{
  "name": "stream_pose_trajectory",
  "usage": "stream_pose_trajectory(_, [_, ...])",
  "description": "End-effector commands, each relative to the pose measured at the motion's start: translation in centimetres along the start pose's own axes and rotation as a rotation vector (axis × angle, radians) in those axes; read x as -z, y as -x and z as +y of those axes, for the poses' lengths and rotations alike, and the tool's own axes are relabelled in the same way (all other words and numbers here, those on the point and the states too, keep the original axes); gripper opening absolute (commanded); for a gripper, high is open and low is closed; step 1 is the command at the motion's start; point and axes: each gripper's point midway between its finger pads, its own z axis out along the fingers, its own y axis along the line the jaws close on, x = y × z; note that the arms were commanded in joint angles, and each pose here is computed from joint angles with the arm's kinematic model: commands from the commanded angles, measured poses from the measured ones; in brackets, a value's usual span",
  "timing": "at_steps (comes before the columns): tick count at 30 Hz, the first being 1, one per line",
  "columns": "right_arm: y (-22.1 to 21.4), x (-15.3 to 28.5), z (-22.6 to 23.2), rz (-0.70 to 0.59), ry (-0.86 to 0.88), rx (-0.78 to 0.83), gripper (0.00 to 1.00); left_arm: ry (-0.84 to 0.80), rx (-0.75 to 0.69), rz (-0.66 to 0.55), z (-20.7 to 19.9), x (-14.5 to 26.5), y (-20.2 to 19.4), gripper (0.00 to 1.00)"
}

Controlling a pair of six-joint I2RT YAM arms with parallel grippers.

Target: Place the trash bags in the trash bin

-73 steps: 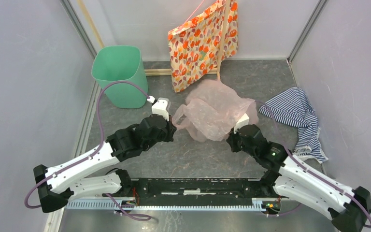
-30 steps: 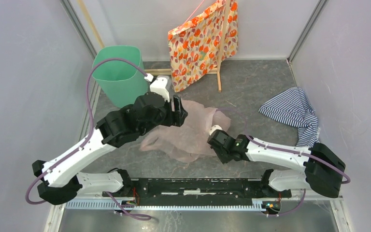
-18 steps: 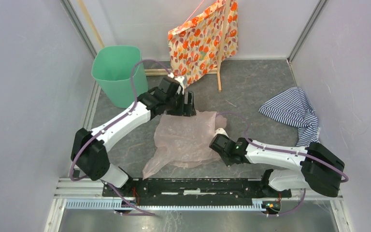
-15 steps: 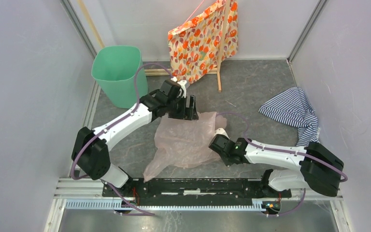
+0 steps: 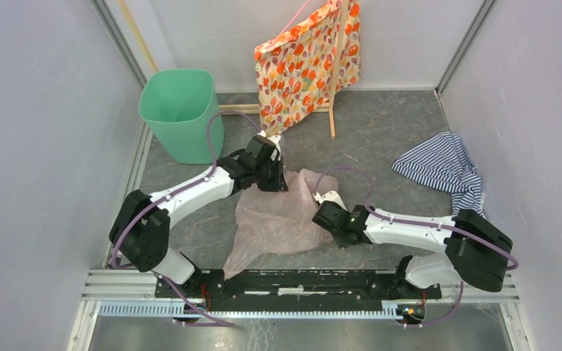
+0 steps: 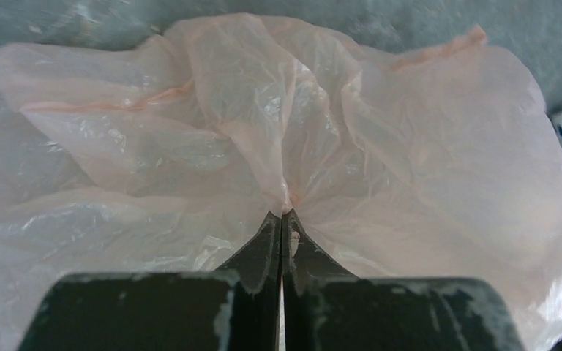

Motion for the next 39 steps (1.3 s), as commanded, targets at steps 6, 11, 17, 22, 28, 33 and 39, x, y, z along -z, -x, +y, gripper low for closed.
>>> stream_pose_trajectory(6, [-1.4,0.8,-0.2,-0.024,0.038,-0.114,0.00,0.260,0.097,-0.188,5.2,0.4,8.5,0.02])
stream_pose_trajectory(11, [4.3,4.9,0.4,-0.198,0.113,-0.128,0.00,0.255,0.042,-0.230,3.9,-0.4,13.2,0.02])
stream_pose_trajectory(17, [10.2,10.6,-0.1,-0.349,0.129,-0.151,0.00,0.191,0.004,-0.265,1.5,-0.2,16.6,0.02])
stream_pose_trajectory(22, [12.3,11.8,-0.8,-0.339,0.083,-0.170,0.00,0.114,-0.038,-0.321,-1.2,3.0,18.6,0.50])
stream_pose_trajectory(28, [15.4,13.3,-2.2,-0.392,0.093,-0.258,0.00,0.078,-0.063,-0.373,-3.2,8.6,18.8,0.81])
stream_pose_trajectory(33, [18.1,14.4,-3.7,-0.430,0.088,-0.289,0.00,0.094,-0.063,-0.436,-3.4,13.9,17.9,0.86])
stream_pose_trajectory(39, [20.3,14.8,-3.8,-0.452,0.125,-0.318,0.00,0.180,-0.042,-0.434,-1.1,17.4,13.6,0.89])
